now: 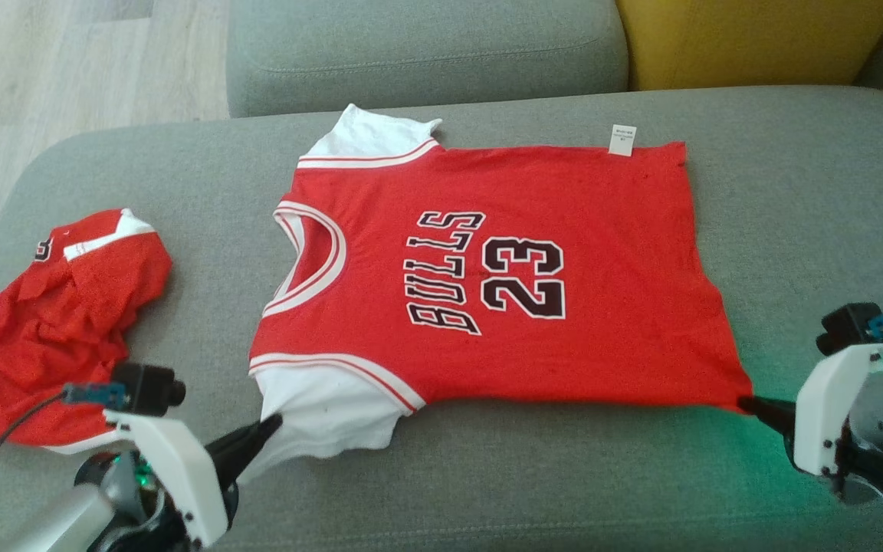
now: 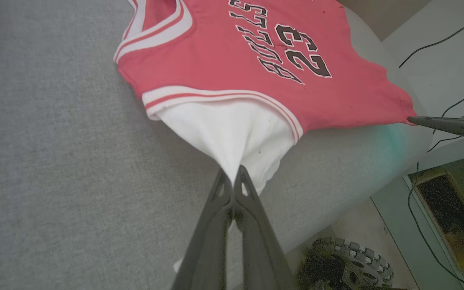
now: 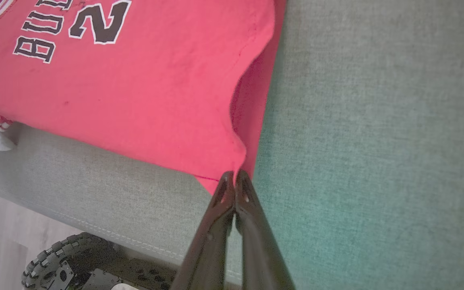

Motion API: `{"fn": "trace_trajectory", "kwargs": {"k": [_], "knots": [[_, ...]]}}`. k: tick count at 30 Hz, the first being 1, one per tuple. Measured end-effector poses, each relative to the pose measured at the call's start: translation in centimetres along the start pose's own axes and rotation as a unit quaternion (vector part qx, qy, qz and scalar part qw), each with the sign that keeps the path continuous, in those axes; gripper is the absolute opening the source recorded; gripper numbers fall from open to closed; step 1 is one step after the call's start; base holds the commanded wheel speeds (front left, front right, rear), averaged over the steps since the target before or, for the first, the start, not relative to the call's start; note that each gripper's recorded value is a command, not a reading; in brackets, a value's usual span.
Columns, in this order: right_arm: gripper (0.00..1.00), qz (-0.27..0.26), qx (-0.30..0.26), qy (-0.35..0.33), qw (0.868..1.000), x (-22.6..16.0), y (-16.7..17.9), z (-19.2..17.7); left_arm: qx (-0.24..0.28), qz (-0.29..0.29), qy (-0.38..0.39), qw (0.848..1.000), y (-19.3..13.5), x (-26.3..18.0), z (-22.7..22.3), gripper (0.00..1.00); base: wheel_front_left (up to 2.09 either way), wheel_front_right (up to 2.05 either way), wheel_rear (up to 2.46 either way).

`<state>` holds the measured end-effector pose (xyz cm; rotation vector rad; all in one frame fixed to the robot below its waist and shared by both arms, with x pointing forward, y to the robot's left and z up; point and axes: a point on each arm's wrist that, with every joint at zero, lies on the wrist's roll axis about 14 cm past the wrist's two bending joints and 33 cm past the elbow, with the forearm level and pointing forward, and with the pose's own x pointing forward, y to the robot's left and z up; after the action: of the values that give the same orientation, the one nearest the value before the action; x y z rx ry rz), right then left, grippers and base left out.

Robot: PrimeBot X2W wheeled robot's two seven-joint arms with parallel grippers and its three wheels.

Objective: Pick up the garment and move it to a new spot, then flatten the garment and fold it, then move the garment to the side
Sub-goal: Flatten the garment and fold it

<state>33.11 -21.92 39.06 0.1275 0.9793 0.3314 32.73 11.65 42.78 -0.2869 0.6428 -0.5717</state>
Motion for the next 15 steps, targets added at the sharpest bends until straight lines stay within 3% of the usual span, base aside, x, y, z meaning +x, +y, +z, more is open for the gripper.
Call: {"fn": "trace_trajectory", "kwargs": {"k": [15], "knots": [[0.0,0.024,0.046,0.061,0.997,-1.0,0.3,-3.1,-0.045,-0.038,0.065,0.996,-1.6,-2.0,-2.1,0.0,0.0,0.0,0.0]]}}
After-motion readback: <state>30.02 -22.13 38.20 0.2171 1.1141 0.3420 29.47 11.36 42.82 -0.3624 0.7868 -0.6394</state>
